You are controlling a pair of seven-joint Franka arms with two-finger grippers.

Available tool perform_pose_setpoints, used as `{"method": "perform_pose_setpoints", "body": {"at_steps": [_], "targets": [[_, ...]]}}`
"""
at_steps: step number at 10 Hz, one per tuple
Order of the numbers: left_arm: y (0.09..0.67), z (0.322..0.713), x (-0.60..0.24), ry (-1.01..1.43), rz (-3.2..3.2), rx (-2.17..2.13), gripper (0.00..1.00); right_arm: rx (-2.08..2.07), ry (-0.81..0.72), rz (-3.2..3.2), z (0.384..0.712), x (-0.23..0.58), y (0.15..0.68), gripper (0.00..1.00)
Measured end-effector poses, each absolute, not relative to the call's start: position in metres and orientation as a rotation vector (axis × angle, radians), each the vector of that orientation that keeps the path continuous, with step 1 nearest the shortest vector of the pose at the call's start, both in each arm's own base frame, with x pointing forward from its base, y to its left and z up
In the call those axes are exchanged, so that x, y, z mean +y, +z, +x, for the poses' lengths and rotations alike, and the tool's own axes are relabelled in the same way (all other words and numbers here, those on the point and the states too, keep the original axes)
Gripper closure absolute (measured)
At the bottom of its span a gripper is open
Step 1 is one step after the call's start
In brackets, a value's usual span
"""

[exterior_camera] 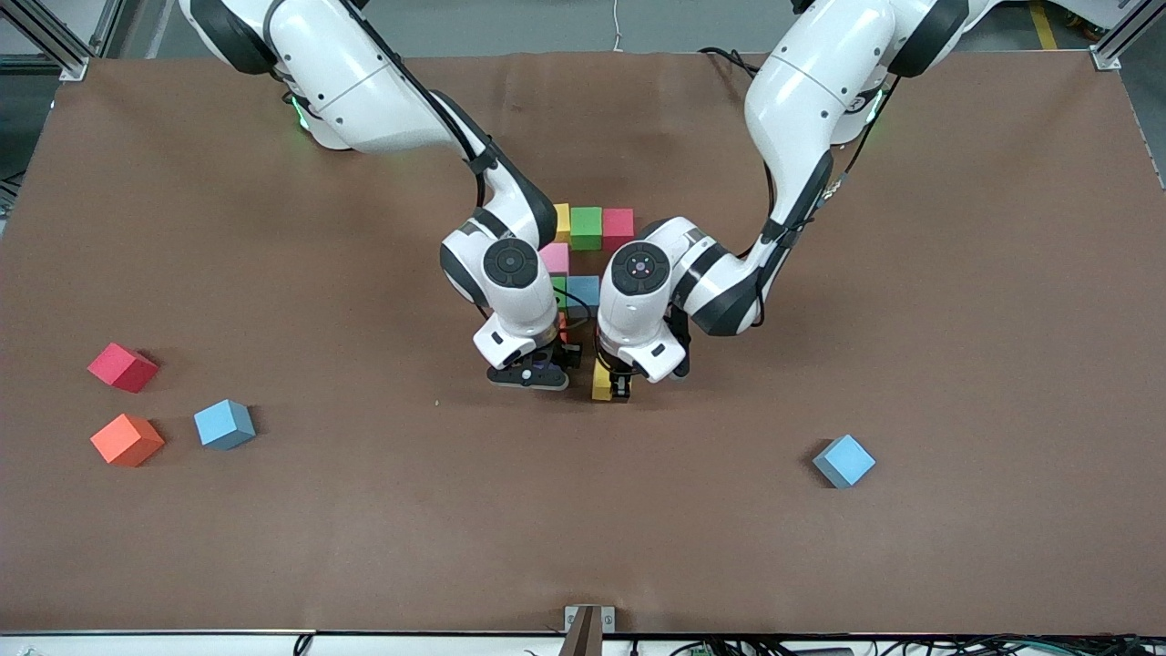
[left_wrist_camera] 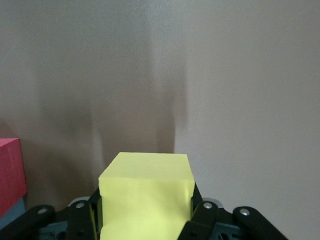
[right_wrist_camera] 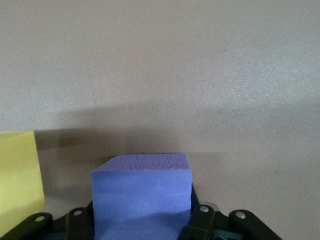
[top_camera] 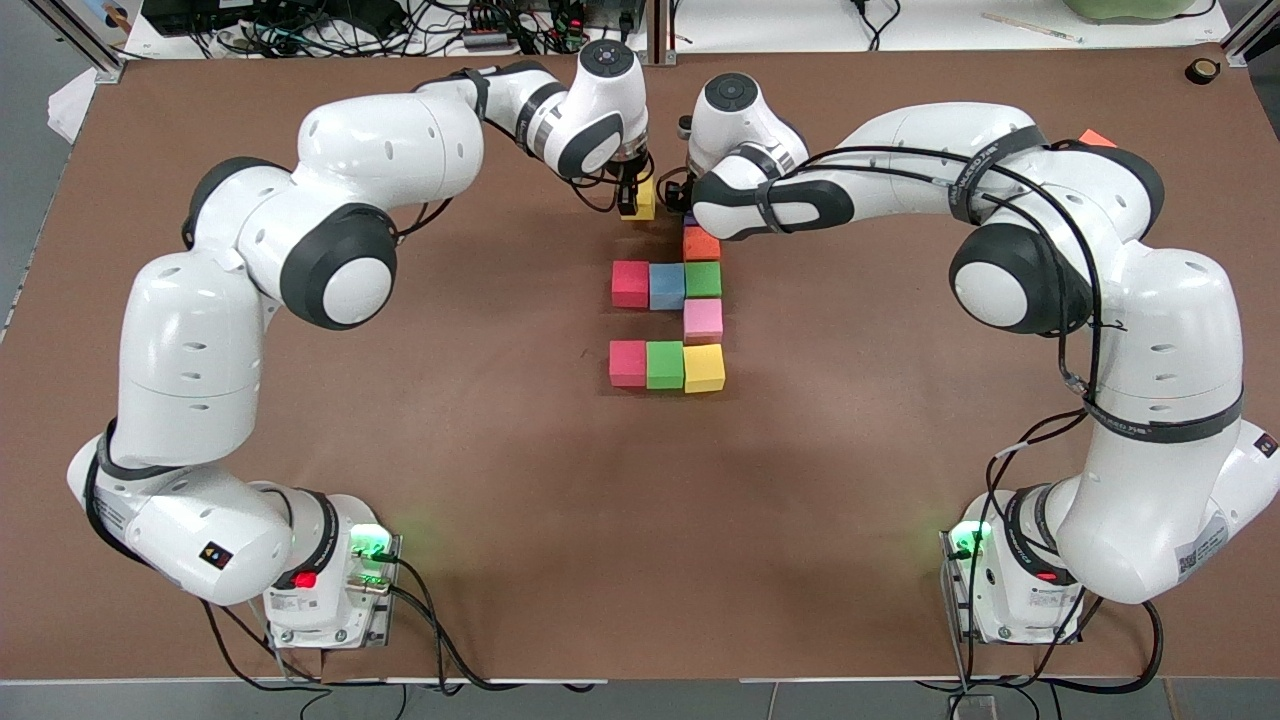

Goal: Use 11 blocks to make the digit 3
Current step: 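Place the purple cube below orange with the right gripper while the left carries yellow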

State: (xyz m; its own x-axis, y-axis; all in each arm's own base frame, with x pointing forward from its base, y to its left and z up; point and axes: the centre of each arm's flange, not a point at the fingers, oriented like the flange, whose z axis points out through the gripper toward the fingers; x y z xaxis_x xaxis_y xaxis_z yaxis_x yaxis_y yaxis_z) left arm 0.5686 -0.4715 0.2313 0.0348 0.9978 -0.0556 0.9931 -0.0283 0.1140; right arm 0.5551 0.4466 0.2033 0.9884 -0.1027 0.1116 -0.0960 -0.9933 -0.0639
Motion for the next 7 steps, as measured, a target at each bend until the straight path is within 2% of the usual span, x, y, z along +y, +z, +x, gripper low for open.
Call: {"method": "perform_pose_setpoints", "body": {"at_steps": [1,3,4,7], "targets": [[0.2306,0.5686,-0.4704,0.065,2.174,2.111,0.38,0.153,-0.177,-3.075,0.5549,0.4465,0.2030,0.32],[0.2301,0.5686,-0.4701,0.075,2.177,2.115,0.38,0.150,-0.176,-3.075,0.5539,0.4473,0.2027,0.07],[0.2306,0.5686,-0.4704,0.076,2.176,2.115,0.38,0.149,-0.178,-3.074,0.5537,0.4479,0.2028,0.00],[0.2364,0.5692,-0.4769,0.097,2.156,2.114,0.38,0.154,-0.181,-3.073,0.5549,0.4468,0.2033,0.00]]}}
